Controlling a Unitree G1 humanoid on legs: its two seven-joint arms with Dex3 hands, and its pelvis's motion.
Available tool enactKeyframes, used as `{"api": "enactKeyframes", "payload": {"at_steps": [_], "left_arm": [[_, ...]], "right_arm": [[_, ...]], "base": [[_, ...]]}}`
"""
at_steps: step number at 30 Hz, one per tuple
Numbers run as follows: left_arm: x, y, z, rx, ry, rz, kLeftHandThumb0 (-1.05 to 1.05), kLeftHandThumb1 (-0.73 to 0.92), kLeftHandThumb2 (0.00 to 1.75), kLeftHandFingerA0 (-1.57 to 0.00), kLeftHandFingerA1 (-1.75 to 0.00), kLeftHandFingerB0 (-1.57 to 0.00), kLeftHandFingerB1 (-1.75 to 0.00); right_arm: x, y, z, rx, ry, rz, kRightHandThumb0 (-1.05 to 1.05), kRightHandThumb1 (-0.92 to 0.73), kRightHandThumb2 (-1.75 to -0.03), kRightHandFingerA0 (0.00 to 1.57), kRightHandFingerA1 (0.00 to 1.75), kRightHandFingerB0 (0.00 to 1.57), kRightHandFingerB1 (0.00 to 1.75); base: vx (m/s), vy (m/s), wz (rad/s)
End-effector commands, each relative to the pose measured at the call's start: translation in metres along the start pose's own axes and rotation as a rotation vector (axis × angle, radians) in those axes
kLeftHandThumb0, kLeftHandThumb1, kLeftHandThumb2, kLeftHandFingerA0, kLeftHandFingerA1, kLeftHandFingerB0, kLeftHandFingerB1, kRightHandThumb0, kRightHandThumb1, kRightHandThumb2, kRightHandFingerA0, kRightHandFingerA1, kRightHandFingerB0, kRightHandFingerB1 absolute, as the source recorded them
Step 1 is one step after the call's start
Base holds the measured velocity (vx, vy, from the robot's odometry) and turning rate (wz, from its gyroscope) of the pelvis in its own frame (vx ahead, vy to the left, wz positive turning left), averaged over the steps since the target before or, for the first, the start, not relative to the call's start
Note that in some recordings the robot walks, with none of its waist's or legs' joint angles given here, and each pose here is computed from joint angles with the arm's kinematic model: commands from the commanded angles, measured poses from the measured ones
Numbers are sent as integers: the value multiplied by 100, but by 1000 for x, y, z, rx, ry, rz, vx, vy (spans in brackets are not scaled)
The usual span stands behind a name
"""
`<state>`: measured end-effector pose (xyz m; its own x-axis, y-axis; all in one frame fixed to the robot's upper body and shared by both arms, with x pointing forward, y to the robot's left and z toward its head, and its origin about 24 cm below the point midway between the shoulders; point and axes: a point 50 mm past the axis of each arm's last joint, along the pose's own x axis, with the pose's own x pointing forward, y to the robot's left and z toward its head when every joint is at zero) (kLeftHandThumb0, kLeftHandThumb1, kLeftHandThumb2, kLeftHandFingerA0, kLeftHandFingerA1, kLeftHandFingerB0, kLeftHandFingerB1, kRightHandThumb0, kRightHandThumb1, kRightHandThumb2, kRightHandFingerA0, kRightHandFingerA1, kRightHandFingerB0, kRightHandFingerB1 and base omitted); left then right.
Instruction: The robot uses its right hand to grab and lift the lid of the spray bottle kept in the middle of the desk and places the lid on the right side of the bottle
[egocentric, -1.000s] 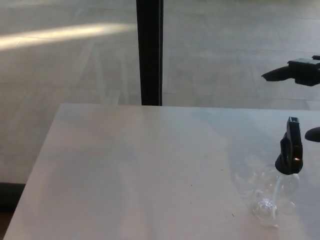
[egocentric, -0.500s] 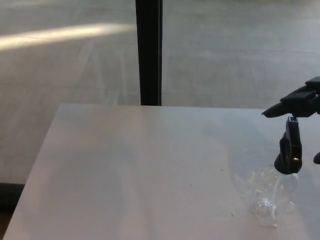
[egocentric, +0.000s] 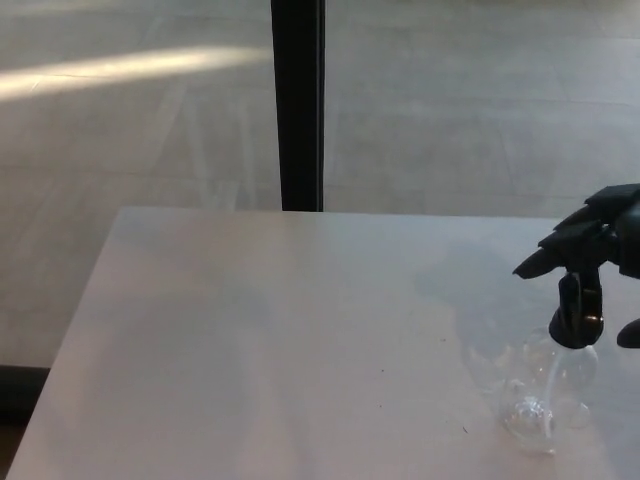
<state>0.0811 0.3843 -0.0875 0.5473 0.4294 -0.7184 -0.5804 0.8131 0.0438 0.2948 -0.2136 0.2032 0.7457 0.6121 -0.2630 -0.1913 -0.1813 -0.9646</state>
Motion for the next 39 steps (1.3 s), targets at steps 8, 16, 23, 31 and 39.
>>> {"api": "enactKeyframes", "payload": {"at_steps": [8, 16, 23, 31, 39], "left_arm": [[-1, 5, 3, 5, -16, 4, -70, 75, 62, -53, -52, -37, -39], [-2, 5, 1, 5, -16, -4, -70, 78, 64, -52, -53, -35, -39], [-2, 5, 1, 0, -20, -2, -75, 80, 63, -54, -52, -37, -39], [-3, 6, 0, -1, -17, 6, -78, 85, 66, -52, -51, -35, -38], [-4, 8, -2, 1, -13, 11, -80, 72, 108, -50, -62, -31, -52]], "right_arm": [[-3, 15, -21, -197, 86, 14, -28, -76, -63, 78, 122, 70, 42], [0, 10, -17, -206, 9, -159, -29, -70, -61, 86, 174, 82, 89], [3, 0, -1, -220, -82, -254, -31, -80, -70, 89, 172, 75, 114], [4, -17, 9, -240, -96, -293, -39, -70, -68, 98, 165, 86, 60], [1, -37, 9, -240, -55, -303, -35, -53, -98, 122, 134, 83, 93]], "base": [[0, 0, 0], [0, 0, 0], [0, 0, 0], [0, 0, 0], [0, 0, 0]]}}
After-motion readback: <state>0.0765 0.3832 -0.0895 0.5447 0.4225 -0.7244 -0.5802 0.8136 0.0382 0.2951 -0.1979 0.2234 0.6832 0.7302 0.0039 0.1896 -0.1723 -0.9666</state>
